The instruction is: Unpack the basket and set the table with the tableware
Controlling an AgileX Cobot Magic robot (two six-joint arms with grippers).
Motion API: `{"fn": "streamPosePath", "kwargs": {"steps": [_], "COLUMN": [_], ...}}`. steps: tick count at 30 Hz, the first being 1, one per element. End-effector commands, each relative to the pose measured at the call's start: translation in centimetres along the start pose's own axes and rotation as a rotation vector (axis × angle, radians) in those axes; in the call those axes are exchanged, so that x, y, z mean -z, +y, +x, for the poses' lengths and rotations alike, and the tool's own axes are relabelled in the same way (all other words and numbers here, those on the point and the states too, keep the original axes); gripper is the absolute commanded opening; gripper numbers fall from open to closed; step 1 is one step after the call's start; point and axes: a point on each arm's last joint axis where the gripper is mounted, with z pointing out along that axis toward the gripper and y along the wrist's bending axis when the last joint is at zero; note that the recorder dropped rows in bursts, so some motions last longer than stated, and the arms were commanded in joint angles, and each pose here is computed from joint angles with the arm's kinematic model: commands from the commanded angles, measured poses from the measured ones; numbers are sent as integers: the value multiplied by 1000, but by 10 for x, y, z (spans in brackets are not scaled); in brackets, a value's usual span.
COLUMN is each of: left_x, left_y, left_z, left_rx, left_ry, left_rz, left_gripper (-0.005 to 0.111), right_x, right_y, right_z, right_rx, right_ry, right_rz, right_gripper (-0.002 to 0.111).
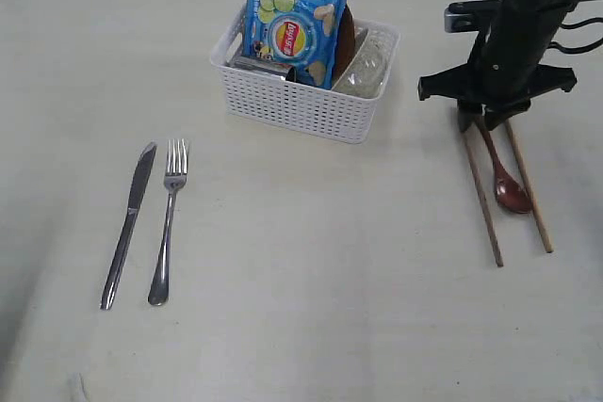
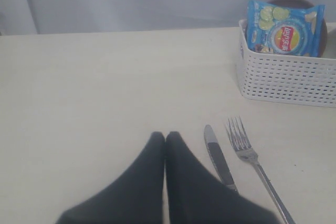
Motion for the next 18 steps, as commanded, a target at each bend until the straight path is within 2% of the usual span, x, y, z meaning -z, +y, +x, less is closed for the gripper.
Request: {"fn": "streamPosePath", "kwargs": {"steps": [1, 8, 14, 18], "left_x": [0, 0, 0, 0], "left_y": [0, 0, 0, 0], "left_z": [0, 0, 0, 0], "left_rx": [-5, -5, -5, -5], "left_ry": [-10, -10, -10, -10], "left_rz": [3, 3, 3, 3], "left_gripper": [0, 0, 0, 0], "right_x": [4, 40, 97, 126], "right_y": [-3, -3, 15, 34], "right_z": [-3, -12, -31, -44], "right_rx": [3, -22, 48, 179], "right_ry": [-15, -129, -247, -346], "right_rz": [2, -42, -269, -365], "right_gripper": [38, 38, 38, 38]}}
